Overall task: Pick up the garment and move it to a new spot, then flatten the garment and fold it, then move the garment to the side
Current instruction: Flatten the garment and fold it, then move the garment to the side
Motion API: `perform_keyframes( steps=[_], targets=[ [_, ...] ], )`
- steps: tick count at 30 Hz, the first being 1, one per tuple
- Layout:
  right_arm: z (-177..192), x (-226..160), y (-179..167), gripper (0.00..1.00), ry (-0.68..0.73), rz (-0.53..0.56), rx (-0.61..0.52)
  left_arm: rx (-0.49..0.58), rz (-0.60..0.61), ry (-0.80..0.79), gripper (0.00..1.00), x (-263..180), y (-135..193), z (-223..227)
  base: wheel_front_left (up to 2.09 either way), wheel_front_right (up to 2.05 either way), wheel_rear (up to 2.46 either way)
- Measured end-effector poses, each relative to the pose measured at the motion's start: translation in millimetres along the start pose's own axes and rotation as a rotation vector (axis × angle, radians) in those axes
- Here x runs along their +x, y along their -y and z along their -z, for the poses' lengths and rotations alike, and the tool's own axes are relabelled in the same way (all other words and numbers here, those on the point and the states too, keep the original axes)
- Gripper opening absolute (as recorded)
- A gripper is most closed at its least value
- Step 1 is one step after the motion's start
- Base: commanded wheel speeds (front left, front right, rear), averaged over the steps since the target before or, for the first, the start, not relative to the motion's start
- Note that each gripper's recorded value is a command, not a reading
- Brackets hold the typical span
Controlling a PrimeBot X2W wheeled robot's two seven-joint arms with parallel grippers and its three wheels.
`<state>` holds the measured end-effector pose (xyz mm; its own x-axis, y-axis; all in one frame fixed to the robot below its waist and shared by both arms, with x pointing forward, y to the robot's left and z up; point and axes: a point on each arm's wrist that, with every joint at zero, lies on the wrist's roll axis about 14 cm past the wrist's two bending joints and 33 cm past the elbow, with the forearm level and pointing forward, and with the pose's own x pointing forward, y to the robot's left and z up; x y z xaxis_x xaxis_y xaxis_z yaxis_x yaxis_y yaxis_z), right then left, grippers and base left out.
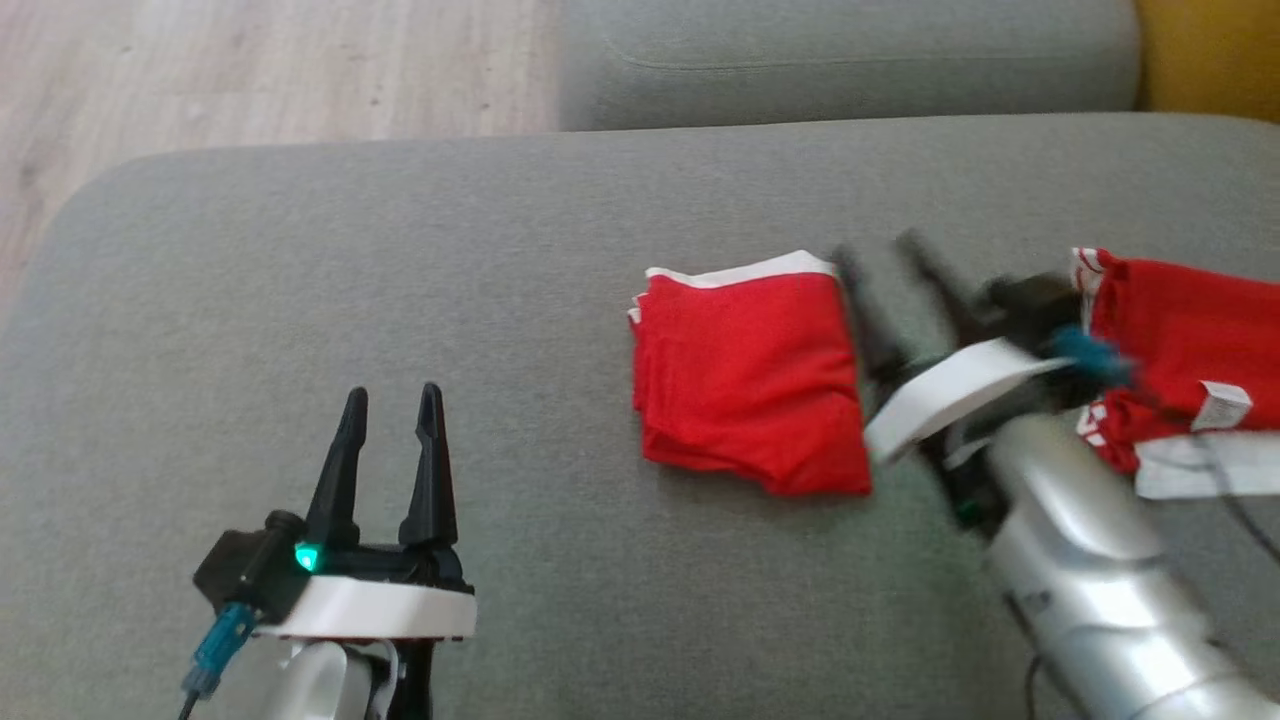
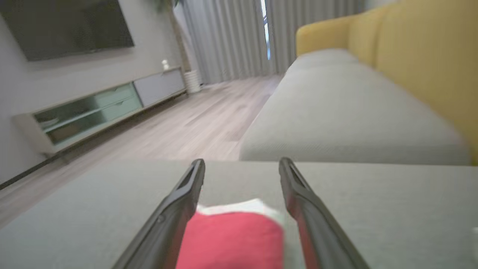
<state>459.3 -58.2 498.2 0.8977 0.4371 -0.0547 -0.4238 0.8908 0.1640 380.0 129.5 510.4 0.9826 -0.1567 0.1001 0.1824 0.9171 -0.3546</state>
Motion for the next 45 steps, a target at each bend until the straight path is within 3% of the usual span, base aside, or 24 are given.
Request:
perform_keyframes(
  steps=[4, 11, 26, 45],
  targets=[
    [-27, -24, 46, 1.0, 0.122, 0.159, -0.047, -0.006, 0.039, 0.013, 1.0, 8, 12, -3, 0.0, 0.0, 0.0],
    [7, -96, 84, 1.0, 0.087, 0.364, -0.087, -0.014, 0.093, 0.019, 1.0, 17, 29, -3, 0.0, 0.0, 0.0],
    [3, -110, 79, 1.0, 0.123, 0.378, -0.049, -0.01, 0.109, 0.019, 1.0, 18, 34, -3, 0.0, 0.0, 0.0],
    [6, -99, 79, 1.0, 0.117, 0.368, -0.043, -0.004, 0.085, 0.03, 1.0, 11, 26, -7, 0.0, 0.0, 0.0]
  ],
)
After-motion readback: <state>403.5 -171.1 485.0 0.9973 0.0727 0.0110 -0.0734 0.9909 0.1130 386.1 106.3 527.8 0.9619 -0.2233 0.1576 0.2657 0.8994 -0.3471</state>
